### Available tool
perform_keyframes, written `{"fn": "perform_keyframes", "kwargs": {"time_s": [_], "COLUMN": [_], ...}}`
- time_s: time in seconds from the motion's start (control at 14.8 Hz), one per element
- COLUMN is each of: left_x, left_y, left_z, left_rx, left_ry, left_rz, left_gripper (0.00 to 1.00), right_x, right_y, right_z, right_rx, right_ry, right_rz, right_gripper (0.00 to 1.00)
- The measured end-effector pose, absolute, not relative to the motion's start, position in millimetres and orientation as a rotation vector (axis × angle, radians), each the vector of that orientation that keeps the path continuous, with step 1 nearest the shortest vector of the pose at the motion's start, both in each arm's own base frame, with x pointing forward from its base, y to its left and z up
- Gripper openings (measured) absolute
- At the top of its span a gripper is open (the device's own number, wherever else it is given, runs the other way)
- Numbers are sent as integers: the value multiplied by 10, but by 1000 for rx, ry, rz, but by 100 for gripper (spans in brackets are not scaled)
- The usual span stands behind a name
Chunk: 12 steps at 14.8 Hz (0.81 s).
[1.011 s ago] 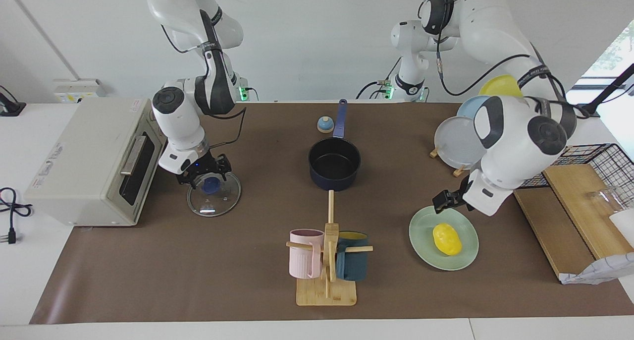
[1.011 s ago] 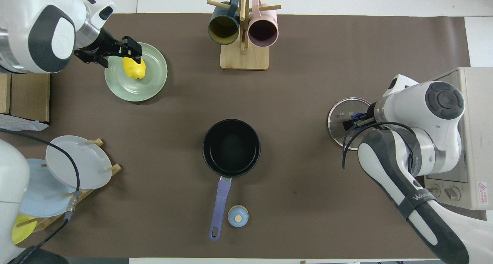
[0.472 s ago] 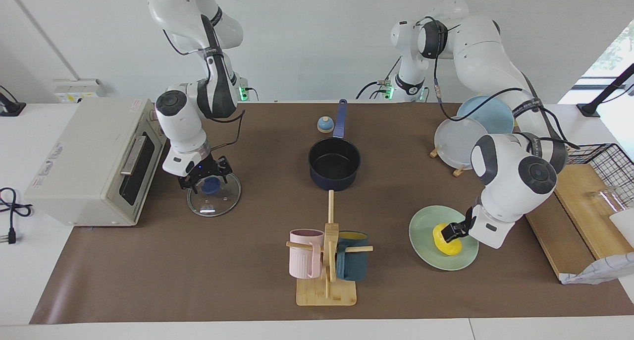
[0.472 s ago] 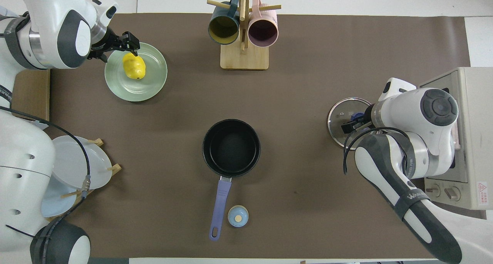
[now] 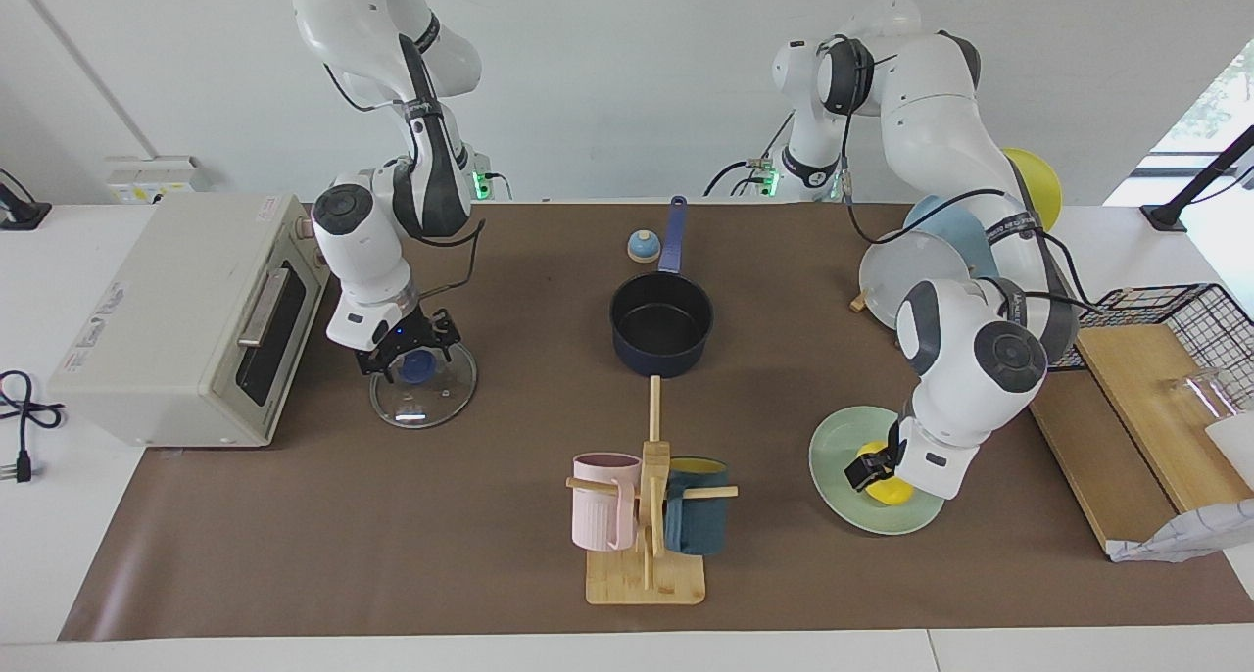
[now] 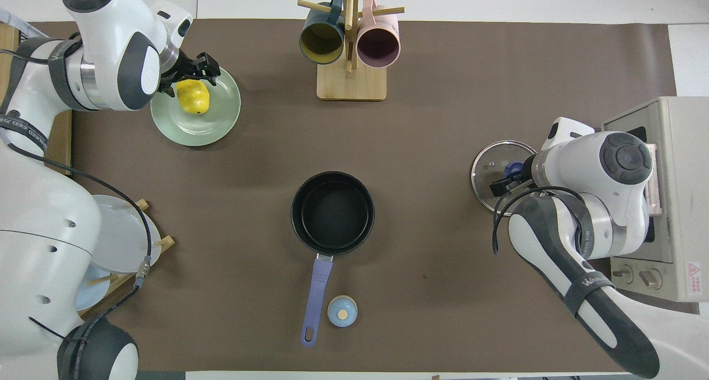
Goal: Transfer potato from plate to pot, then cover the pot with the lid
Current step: 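Close the left gripper on the potato while the right gripper grasps the lid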
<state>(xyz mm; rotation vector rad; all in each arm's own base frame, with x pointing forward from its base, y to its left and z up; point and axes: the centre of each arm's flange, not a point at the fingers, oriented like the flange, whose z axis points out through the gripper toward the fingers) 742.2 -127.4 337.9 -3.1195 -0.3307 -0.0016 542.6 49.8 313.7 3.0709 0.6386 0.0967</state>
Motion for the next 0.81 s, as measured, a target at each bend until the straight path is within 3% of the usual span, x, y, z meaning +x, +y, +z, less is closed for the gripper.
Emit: {"fn": "perform_keyframes", "kwargs": {"time_s": [0.47, 0.61, 0.67, 0.81], "left_x": [7357, 7316, 7304, 7301], "left_y": [-1222, -1204, -1200, -1204], "left_z": [3277, 3229, 3226, 3244], "left_rx": [-3114, -3114, -3113, -3113], "left_ry": [-412, -422, -430, -442], "left_rz": [-32, -34, -34, -40], "left_gripper": [100, 95, 89, 66], "right_x": [5434, 5440, 5447, 5458], "right_y": [496, 492, 489, 487], "right_z": [3145, 3152, 3161, 3175], "right_rx": [3071, 3072, 3073, 3076], "right_ry": [638, 633, 624, 611], "right_rz": [100, 103, 106, 111], "right_gripper": [95, 93, 93, 92]}}
